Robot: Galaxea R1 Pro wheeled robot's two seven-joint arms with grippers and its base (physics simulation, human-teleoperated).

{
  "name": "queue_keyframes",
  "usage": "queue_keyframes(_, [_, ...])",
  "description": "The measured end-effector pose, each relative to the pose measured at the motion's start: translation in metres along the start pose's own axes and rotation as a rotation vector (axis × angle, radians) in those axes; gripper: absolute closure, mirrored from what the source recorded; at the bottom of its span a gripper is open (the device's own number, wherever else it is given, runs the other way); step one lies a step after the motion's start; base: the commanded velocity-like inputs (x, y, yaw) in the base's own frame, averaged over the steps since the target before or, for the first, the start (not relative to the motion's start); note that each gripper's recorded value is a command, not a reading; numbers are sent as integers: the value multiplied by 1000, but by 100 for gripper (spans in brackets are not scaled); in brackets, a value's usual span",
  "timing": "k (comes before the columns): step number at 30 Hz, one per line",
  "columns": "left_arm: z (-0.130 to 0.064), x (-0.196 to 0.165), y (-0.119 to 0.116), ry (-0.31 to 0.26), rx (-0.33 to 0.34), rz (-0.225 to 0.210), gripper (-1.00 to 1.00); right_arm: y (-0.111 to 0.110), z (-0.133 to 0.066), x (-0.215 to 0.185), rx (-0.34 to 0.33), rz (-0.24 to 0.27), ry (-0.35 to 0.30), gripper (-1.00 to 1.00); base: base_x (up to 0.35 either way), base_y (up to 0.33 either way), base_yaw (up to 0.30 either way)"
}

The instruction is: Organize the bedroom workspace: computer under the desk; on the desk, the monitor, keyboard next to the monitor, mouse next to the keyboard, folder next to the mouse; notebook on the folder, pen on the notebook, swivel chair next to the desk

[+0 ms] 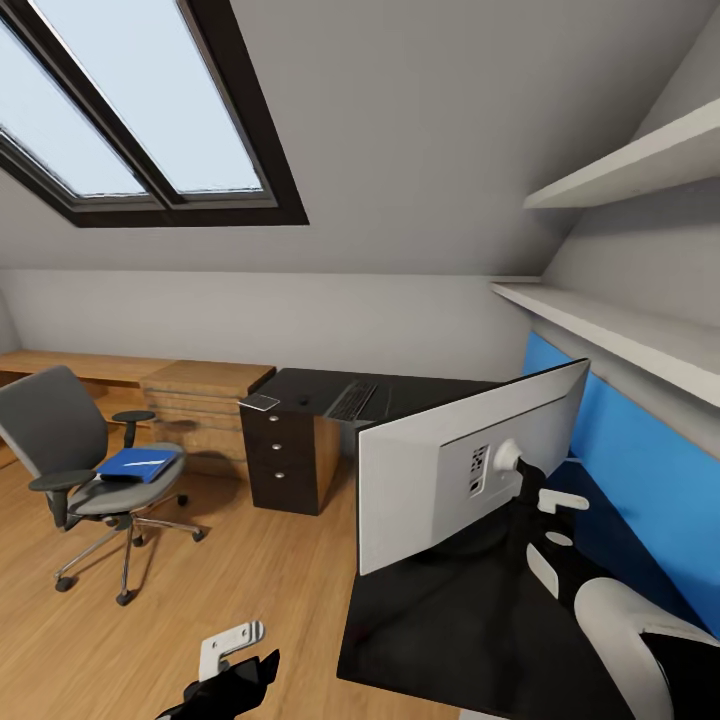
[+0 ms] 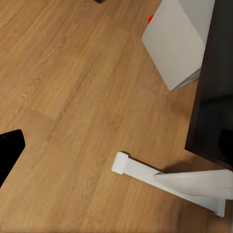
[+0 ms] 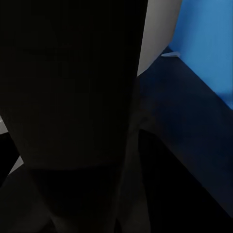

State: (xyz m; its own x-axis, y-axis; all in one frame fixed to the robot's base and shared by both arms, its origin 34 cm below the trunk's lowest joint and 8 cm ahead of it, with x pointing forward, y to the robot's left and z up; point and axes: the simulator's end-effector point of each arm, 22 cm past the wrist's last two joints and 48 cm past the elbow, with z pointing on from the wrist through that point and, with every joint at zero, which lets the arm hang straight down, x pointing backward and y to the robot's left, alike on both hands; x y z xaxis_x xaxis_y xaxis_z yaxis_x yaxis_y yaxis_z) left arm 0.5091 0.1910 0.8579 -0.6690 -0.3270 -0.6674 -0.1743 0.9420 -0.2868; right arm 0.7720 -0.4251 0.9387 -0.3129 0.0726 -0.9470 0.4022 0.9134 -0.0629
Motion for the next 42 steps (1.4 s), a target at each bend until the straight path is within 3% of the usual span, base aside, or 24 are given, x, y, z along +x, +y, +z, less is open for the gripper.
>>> queue_keyframes(42, [0, -1, 4, -4, -6, -4, -100, -1, 0, -1, 5, -2, 1, 100, 38, -53, 0])
